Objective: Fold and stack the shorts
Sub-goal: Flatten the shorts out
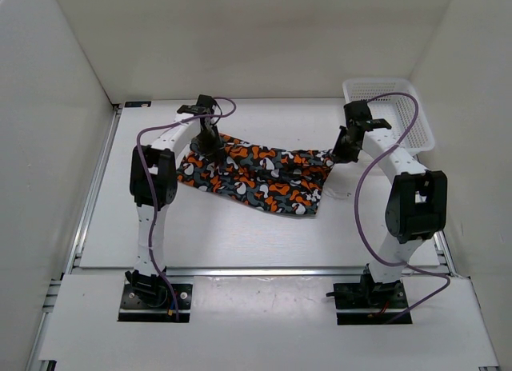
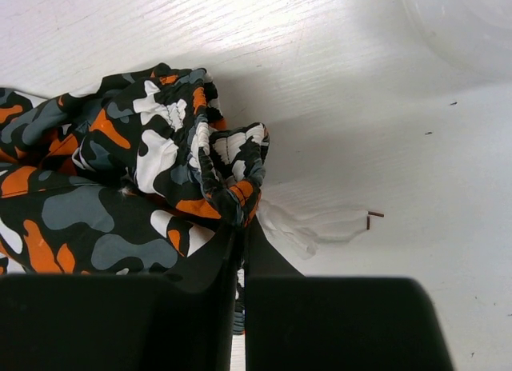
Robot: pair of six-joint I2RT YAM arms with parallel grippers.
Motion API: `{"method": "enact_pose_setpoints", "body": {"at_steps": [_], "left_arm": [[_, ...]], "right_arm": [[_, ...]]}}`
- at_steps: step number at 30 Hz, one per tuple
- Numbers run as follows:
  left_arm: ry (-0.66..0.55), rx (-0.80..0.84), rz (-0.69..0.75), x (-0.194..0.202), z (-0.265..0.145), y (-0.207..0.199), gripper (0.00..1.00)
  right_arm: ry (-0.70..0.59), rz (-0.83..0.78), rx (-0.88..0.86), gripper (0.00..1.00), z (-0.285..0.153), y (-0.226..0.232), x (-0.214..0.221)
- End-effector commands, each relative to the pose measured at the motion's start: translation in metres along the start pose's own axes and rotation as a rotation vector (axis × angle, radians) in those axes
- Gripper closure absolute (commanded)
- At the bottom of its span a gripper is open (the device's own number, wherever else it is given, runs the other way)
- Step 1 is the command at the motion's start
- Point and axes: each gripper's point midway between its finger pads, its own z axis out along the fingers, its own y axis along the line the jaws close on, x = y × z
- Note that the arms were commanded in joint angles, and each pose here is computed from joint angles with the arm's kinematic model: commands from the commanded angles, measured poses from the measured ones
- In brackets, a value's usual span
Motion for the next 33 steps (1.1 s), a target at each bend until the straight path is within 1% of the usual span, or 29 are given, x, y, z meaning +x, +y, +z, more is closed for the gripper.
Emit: {"method": "enact_pose_setpoints", "body": {"at_steps": [1, 2, 3, 4, 8, 9, 11, 12, 13, 14, 15, 16, 23, 27, 28, 30, 33], "left_arm": [[-0.08, 0.096, 0.024, -0.015, -0.048, -0.027, 0.61], [-0.072, 0.091, 0.032, -0.013, -0.048, -0.025, 0.57], [-0.064, 0.086, 0.031, -0.01, -0.046, -0.023, 0.54], [-0.072, 0.091, 0.032, -0.011, -0.05, -0.024, 0.48], [-0.074, 0.061, 0.039, -0.006, -0.052, -0.021, 0.46], [-0.08, 0.024, 0.037, -0.006, -0.051, -0.014, 0.46], [-0.092, -0.019, 0.058, -0.002, -0.053, -0.016, 0.46], [-0.103, -0.047, 0.043, -0.002, -0.055, -0.015, 0.46], [-0.128, -0.131, 0.051, -0.003, -0.058, -0.004, 0.46], [-0.152, -0.144, 0.051, -0.004, -0.063, -0.006, 0.45], [-0.15, -0.157, 0.063, 0.0, -0.063, -0.008, 0.4], [-0.158, -0.151, 0.052, -0.001, -0.067, -0.009, 0.37], [-0.117, -0.203, 0.046, 0.006, -0.042, 0.001, 0.37], [-0.121, -0.226, 0.046, 0.003, -0.037, 0.005, 0.41], [-0.13, -0.255, 0.047, 0.002, -0.034, 0.01, 0.41], [-0.158, -0.261, 0.046, -0.007, -0.034, 0.009, 0.42], [-0.149, -0.27, 0.038, -0.009, -0.026, 0.013, 0.46]], "right_arm": [[-0.05, -0.014, -0.043, 1.0, -0.021, 0.006, -0.009], [-0.042, -0.014, -0.038, 1.0, -0.019, 0.005, -0.006], [-0.042, -0.014, -0.038, 1.0, -0.019, 0.005, -0.006], [-0.042, -0.014, -0.038, 1.0, -0.019, 0.005, -0.006], [-0.042, -0.014, -0.038, 1.0, -0.019, 0.005, -0.006], [-0.037, -0.014, -0.046, 1.0, -0.019, 0.006, -0.005], [-0.037, -0.014, -0.047, 1.0, -0.019, 0.006, -0.005], [-0.037, -0.014, -0.047, 1.0, -0.019, 0.006, -0.005], [-0.037, -0.014, -0.047, 1.0, -0.019, 0.006, -0.005], [-0.037, -0.014, -0.047, 1.0, -0.019, 0.006, -0.005], [-0.037, -0.014, -0.047, 1.0, -0.019, 0.006, -0.005], [-0.037, -0.014, -0.047, 1.0, -0.019, 0.006, -0.005], [-0.034, -0.014, -0.055, 1.0, -0.021, 0.007, -0.003], [-0.034, -0.014, -0.055, 1.0, -0.021, 0.007, -0.003], [-0.034, -0.014, -0.055, 1.0, -0.021, 0.007, -0.003], [-0.034, -0.014, -0.055, 1.0, -0.021, 0.007, -0.003], [-0.034, -0.014, -0.055, 1.0, -0.021, 0.007, -0.003]]}}
